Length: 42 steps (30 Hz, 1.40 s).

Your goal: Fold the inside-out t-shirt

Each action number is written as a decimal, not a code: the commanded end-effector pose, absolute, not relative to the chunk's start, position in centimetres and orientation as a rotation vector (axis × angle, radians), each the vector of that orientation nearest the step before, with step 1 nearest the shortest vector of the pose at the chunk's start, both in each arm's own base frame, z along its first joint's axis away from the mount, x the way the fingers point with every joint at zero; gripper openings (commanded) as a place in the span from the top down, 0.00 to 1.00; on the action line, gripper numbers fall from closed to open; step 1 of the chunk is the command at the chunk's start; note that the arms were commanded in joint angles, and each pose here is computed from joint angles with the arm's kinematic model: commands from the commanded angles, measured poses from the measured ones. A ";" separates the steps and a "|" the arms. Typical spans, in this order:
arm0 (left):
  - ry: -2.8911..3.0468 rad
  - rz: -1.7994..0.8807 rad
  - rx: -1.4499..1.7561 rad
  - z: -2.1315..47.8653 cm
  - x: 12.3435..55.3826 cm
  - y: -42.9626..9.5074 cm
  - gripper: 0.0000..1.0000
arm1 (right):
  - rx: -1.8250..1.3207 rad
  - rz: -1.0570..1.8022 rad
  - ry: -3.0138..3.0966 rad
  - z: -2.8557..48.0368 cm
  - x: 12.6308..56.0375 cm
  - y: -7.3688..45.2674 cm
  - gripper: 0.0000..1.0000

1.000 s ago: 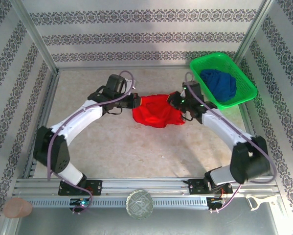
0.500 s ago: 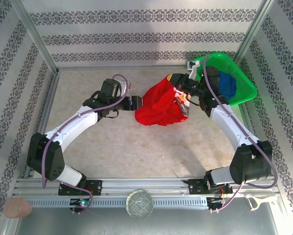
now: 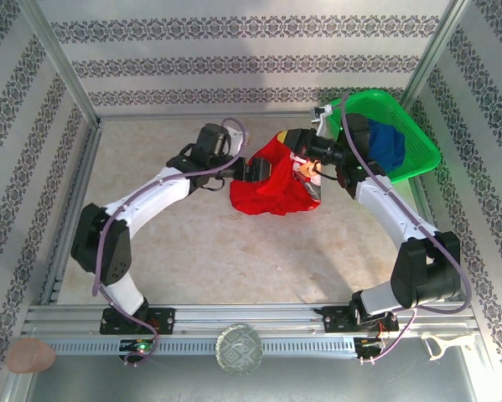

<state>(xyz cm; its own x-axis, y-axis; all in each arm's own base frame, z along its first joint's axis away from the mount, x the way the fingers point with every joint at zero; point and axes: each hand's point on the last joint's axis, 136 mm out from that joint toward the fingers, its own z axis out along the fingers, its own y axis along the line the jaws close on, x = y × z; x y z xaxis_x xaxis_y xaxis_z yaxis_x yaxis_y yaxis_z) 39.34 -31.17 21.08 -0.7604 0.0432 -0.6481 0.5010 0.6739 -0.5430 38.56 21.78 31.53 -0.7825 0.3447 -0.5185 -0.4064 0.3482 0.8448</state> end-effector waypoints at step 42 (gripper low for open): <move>1.660 -1.886 0.373 37.4 40.0 -31.2 1.00 | -0.019 1.054 1.984 33.6 33.4 18.4 0.35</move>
